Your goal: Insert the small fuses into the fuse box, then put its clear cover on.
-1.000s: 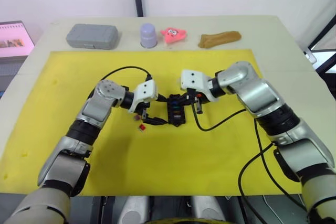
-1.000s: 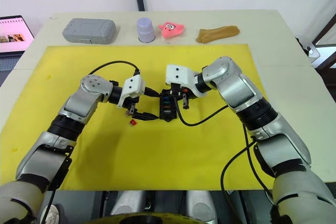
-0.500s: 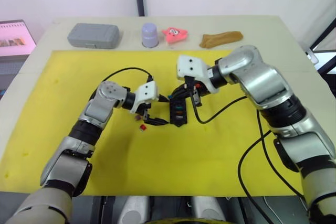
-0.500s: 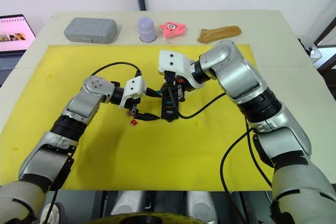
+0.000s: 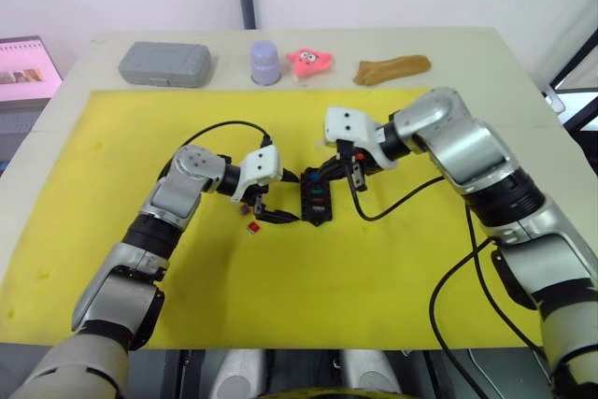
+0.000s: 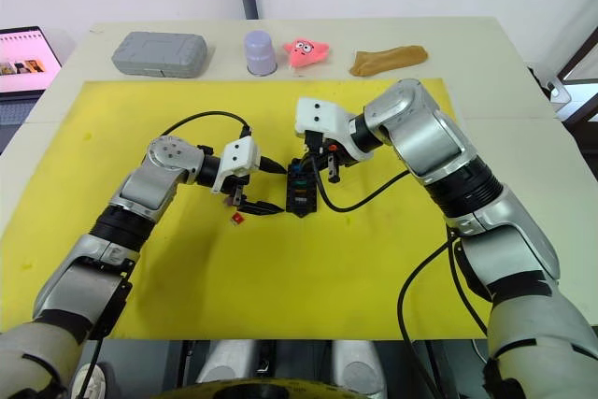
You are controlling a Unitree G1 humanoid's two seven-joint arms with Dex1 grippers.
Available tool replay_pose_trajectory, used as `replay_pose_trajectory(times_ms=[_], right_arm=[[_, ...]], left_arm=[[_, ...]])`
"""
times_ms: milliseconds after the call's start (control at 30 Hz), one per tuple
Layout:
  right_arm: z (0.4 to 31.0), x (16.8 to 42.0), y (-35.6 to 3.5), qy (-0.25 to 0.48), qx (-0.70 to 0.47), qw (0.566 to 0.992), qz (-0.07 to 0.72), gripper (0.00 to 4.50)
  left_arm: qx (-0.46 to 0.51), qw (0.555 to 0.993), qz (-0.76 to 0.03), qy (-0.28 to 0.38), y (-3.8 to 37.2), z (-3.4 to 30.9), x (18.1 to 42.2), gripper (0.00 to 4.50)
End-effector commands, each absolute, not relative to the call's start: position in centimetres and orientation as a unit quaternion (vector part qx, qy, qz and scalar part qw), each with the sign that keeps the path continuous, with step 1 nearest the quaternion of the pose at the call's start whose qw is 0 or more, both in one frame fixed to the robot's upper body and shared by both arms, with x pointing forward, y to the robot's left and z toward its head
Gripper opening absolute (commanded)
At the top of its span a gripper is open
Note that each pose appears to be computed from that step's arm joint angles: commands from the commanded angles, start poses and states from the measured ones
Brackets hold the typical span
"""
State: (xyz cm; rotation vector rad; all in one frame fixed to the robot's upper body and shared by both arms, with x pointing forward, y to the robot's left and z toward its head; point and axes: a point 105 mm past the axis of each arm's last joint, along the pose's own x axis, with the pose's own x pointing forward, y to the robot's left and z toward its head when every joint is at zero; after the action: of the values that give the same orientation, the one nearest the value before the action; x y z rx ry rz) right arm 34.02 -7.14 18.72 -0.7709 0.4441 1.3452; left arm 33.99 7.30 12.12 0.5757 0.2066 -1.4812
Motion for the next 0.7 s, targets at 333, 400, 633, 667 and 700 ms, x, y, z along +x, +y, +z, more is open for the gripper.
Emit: replay_pose_trajectory(times_ms=[333,400,633,667,700], right_arm=[[18.74,34.25,-7.03,0.19,-0.327,0.697,0.609,0.0],[18.71,34.37,-6.99,0.189,-0.328,0.698,0.608,0.0],[18.78,34.66,-6.93,0.186,-0.33,0.7,0.606,0.0],[18.75,34.7,-6.93,0.186,-0.331,0.7,0.605,0.0],[18.68,34.75,-6.96,0.187,-0.332,0.7,0.605,0.0]], left_arm=[[0.274,0.694,-0.662,0.075,7.24,13.23,34.17,4.44],[0.274,0.694,-0.662,0.075,7.26,13.23,34.15,4.44],[0.273,0.694,-0.662,0.075,7.29,13.25,34.13,4.44],[0.273,0.694,-0.662,0.075,7.29,13.25,34.12,4.44],[0.273,0.694,-0.662,0.075,7.29,13.25,34.13,4.44]])
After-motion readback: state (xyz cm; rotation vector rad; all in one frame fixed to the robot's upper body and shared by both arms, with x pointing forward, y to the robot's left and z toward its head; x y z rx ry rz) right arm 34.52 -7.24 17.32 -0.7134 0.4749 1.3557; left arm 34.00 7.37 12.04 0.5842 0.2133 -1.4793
